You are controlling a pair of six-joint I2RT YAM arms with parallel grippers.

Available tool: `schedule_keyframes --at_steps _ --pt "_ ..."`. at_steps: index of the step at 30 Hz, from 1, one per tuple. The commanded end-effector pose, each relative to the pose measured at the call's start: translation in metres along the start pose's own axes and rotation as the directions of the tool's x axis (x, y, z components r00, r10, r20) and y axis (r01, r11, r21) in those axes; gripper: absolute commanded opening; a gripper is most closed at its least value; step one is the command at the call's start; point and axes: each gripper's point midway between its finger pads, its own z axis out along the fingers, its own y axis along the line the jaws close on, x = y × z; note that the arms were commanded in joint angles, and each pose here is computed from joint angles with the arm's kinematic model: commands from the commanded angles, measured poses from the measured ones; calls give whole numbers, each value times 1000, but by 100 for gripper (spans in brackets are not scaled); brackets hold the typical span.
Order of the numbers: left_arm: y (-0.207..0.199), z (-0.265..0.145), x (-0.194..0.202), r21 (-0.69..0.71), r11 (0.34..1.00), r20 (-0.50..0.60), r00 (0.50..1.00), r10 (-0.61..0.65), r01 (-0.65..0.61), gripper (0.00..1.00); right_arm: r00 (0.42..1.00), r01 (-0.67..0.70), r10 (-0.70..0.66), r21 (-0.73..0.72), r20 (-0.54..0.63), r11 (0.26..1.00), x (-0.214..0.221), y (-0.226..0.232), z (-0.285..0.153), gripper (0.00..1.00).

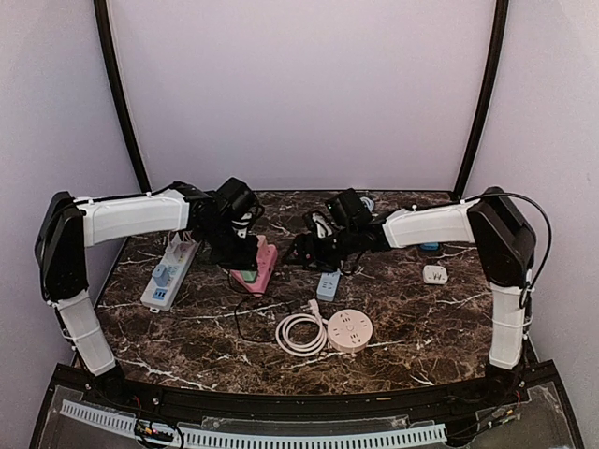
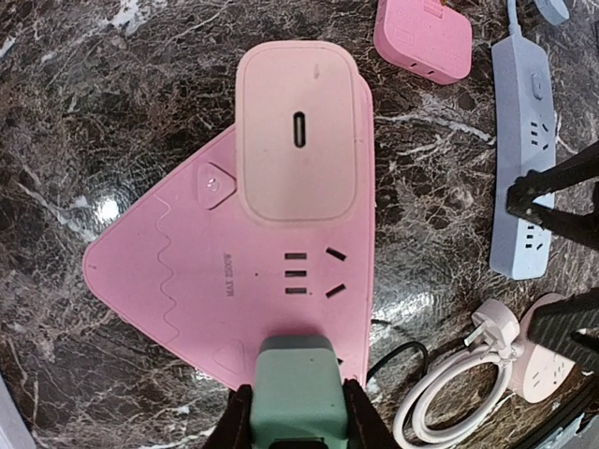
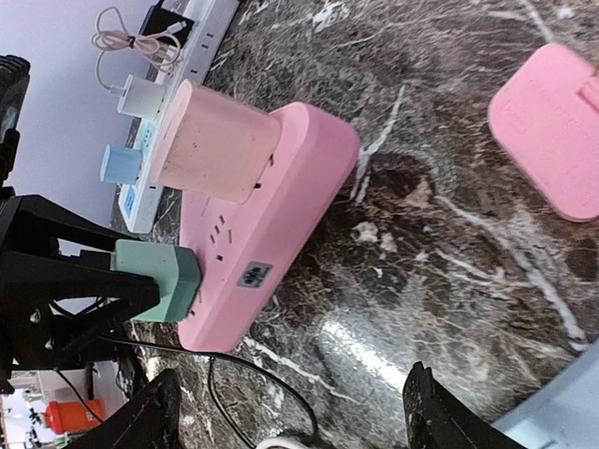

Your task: Pull the plug off the socket

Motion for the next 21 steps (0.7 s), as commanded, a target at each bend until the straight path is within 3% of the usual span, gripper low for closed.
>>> schedule_keyframes --at_steps 1,16,21 --pt "-28 -21 -15 170 982 120 987 -106 85 3 1000 -10 8 -124 -17 992 -2 30 19 78" --pt "-39 -31 -7 338 929 171 962 -215 148 2 996 -84 76 -212 -47 974 3 32 48 67" --pt "-40 -32 -5 355 923 169 961 -218 147 2 996 -83 78 -222 -31 971 -3 35 50 56"
